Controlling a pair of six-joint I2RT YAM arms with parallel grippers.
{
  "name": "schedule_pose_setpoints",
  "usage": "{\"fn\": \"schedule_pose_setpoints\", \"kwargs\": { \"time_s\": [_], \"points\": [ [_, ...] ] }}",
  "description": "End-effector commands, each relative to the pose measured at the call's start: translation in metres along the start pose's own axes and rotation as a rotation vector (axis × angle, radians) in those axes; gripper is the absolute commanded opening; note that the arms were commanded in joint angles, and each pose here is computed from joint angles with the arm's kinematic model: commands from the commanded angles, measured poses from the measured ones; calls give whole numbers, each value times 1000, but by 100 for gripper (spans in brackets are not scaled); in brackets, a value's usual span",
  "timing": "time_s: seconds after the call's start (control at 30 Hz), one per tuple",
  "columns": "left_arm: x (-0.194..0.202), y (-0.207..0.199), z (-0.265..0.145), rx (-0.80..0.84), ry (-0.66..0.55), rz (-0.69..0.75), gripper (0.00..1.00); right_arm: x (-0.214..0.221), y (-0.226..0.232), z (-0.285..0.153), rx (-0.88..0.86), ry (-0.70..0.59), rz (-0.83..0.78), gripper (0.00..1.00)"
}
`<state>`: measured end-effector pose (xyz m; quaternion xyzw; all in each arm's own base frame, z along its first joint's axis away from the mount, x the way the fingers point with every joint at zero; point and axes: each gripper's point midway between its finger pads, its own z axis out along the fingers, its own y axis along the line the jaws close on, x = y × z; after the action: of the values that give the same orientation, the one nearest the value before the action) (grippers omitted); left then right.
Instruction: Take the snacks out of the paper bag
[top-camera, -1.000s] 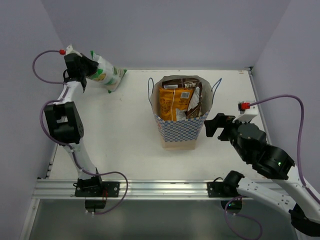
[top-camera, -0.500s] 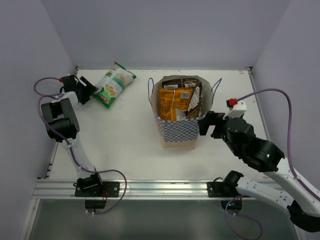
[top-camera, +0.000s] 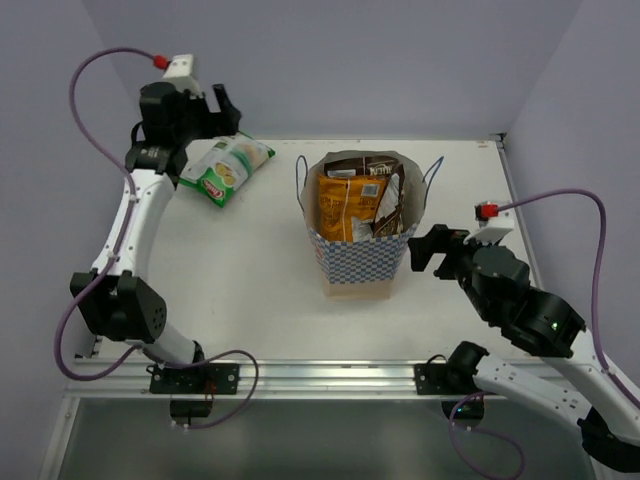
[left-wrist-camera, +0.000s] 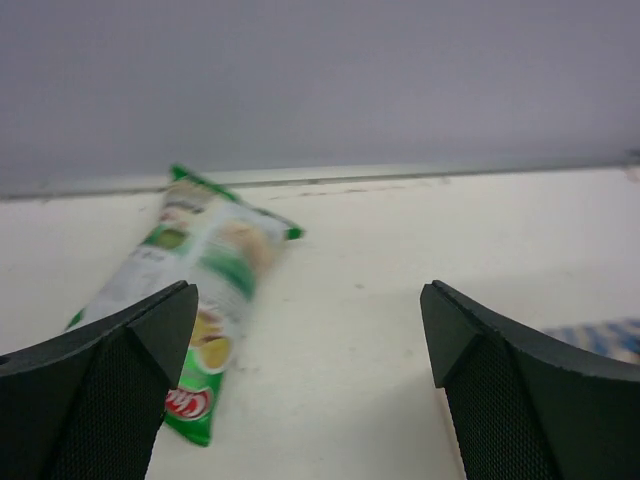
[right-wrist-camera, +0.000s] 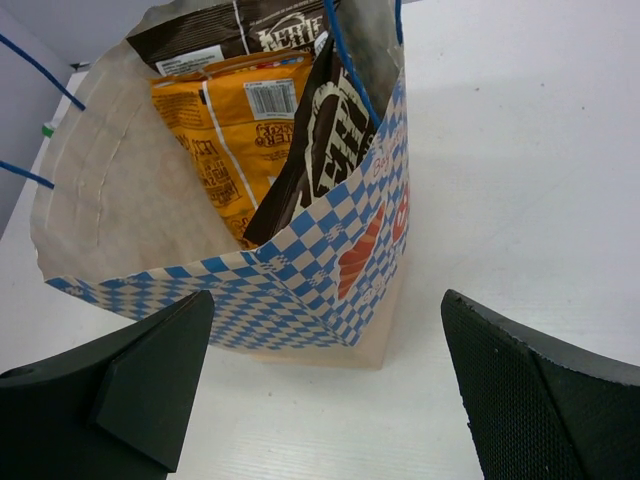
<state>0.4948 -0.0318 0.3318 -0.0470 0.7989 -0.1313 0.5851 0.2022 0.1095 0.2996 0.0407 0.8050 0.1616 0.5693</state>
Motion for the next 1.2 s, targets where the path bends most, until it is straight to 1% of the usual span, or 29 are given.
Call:
{"fn": "schedule_pose_setpoints", "kwargs": {
  "time_s": [0.0,0.07,0.1,0.13,0.17,0.2,0.23,0.27,0.3,0.33,0.37,0.4,0.43,0.47,0.5,0.6,0.67,0.73,0.77,0.83,0.87,0.93,0.97,1.03,1.07,1.1,1.13,1.17],
  "points": [
    [1,-106,-37,227,11,281,99,-14,-7,-3,33,-73,67,99],
    [-6,-142,-52,320,-15,335,99,-16,-8,-4,37,-81,80,99],
    [-3,-176,-63,400,-19,367,99,-17,-8,-4,39,-84,91,99],
    [-13,-195,-75,438,-42,392,99,-16,-9,-5,42,-81,93,99],
    [-14,-209,-80,471,-54,447,99,-17,-9,-5,43,-82,99,99],
    [-6,-237,-86,527,-46,480,99,-18,-9,-6,43,-82,106,99],
    [-15,-252,-97,553,-65,497,99,-18,-8,-5,42,-78,107,99],
    [-6,-263,-91,571,-45,531,99,-19,-6,-6,37,-77,110,99],
    [3,-285,-99,617,-37,561,99,-19,-5,-6,34,-76,113,99],
    [14,-292,-101,629,1,586,99,-18,-5,-5,35,-72,110,99],
    [16,-302,-94,621,2,626,99,-20,-5,-6,33,-75,116,99],
    [31,-320,-99,654,25,662,99,-20,-4,-6,31,-73,120,99],
    [47,-322,-99,654,81,698,99,-20,-4,-6,31,-73,123,99],
    [45,-329,-101,656,74,726,99,-21,-4,-7,28,-77,131,99],
    [67,-335,-92,652,125,749,99,-21,-4,-8,25,-77,141,99],
    [95,-336,-78,641,191,762,99,-24,-3,-11,15,-86,162,99],
    [110,-334,-68,628,226,770,99,-31,-3,-13,19,-103,171,99],
    [119,-331,-60,604,246,785,99,-37,-3,-13,28,-110,148,99],
    [122,-330,-56,600,251,795,99,-48,-1,-16,27,-129,149,99],
    [129,-329,-51,597,265,805,99,-54,1,-12,44,-130,103,99],
    [134,-328,-48,597,277,812,99,-67,3,-16,43,-151,107,99],
    [140,-327,-45,595,293,819,98,-77,8,-15,46,-160,85,99],
    [145,-326,-43,594,305,824,98,-93,10,-20,43,-187,100,99],
    [153,-324,-41,593,324,832,98,-106,17,-15,38,-187,64,99],
    [156,-323,-39,593,331,839,98,-129,13,-21,53,-229,81,99],
    [157,-319,-35,564,333,850,98,-136,18,-20,28,-226,60,99],
    [159,-318,-34,560,339,854,98,-157,10,-19,70,-263,76,99],
    [161,-317,-32,554,342,858,98,-165,6,-17,84,-273,79,99]
  ]
}}
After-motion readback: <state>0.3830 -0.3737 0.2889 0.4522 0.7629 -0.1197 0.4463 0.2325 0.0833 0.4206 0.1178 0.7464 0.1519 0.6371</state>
